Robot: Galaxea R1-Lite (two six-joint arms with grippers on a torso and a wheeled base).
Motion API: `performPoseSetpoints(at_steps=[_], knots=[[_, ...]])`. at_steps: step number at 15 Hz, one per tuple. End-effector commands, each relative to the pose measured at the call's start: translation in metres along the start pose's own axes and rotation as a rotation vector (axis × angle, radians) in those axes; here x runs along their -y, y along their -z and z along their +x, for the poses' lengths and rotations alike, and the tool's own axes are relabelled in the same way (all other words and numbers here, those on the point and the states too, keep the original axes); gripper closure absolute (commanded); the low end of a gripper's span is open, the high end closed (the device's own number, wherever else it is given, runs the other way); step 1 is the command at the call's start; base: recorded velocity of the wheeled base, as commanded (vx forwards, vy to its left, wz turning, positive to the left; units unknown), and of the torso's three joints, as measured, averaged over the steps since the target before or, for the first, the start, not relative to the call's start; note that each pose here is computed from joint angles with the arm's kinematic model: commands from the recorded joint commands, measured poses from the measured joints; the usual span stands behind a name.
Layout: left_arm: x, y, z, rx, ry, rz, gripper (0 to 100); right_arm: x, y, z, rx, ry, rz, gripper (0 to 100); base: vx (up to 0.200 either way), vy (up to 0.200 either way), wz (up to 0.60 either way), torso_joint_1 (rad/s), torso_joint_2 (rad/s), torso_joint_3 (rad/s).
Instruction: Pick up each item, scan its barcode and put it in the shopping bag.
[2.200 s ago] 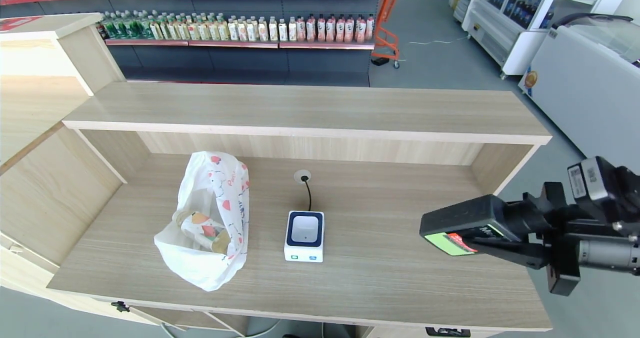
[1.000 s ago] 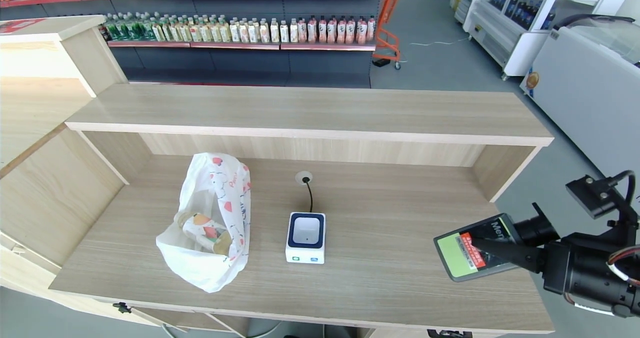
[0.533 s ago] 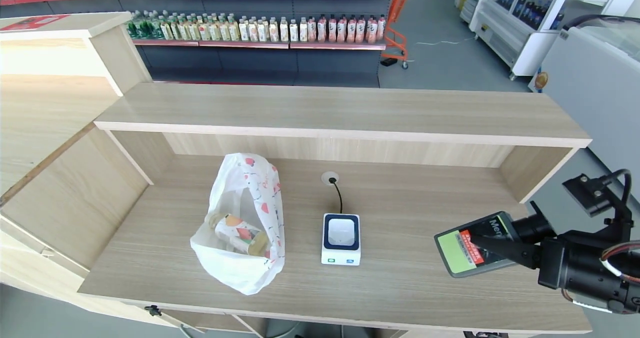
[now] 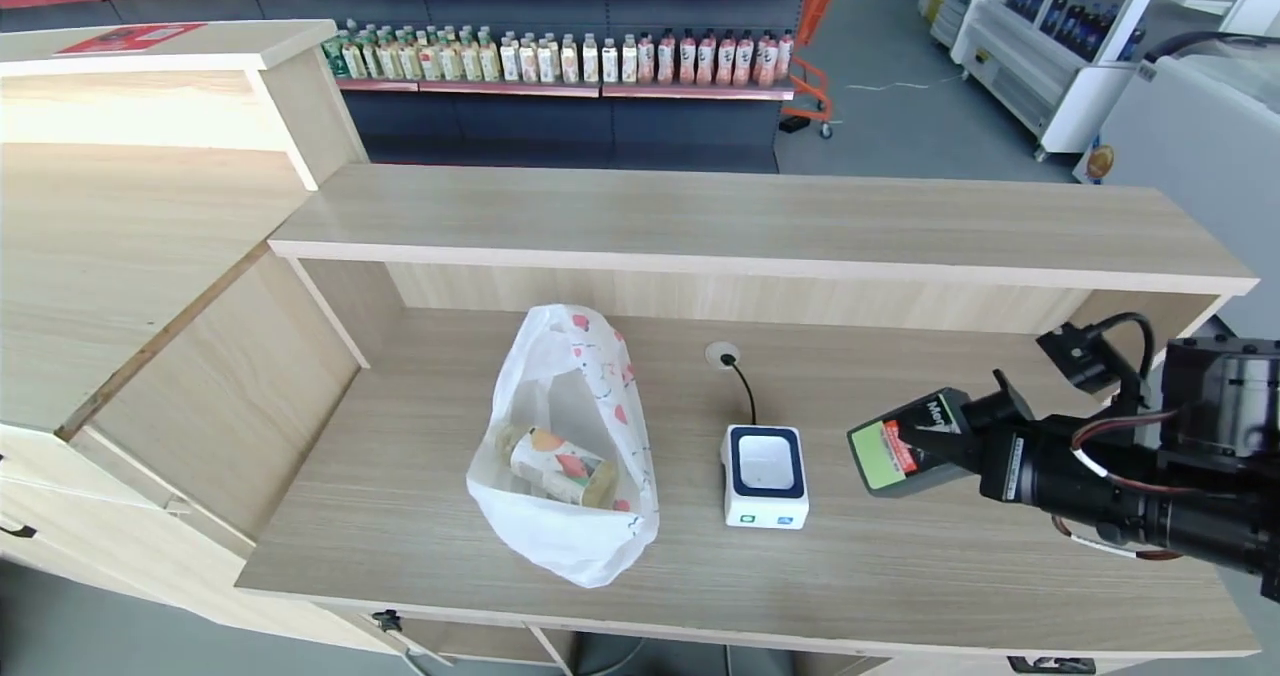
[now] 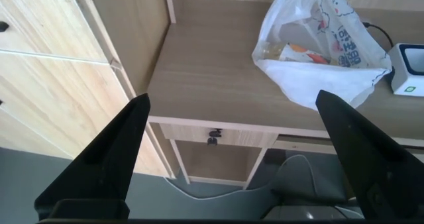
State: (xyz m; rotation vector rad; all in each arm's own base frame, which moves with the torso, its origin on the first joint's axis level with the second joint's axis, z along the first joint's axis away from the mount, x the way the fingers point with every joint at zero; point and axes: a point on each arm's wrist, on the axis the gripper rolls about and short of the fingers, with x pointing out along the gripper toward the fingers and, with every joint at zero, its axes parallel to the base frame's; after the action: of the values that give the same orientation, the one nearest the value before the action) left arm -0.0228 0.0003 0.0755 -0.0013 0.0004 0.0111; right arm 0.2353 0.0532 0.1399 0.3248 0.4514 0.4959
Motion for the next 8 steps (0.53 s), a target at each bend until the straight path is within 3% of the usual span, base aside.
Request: performPoseSetpoints(at_steps=[1, 3, 8], knots=[[0.0, 0.0, 0.0, 0.0, -0.001, 0.0, 0, 0.017, 0.015, 0.027, -0.086, 0.036, -0.002, 100, 0.0, 0.0, 0.0, 0.0, 0.0, 0.0], [0.0, 0.0, 0.0, 0.0, -0.001, 0.0, 0, 0.025, 0.025, 0.038, -0.129, 0.069, -0.03, 100, 0.0, 0.0, 0.0, 0.0, 0.0, 0.0], [0.0, 0.0, 0.0, 0.0, -0.001, 0.0, 0, 0.037, 0.033, 0.076, -0.076, 0.068, -0.07, 100, 0.0, 0.0, 0.0, 0.0, 0.0, 0.0]])
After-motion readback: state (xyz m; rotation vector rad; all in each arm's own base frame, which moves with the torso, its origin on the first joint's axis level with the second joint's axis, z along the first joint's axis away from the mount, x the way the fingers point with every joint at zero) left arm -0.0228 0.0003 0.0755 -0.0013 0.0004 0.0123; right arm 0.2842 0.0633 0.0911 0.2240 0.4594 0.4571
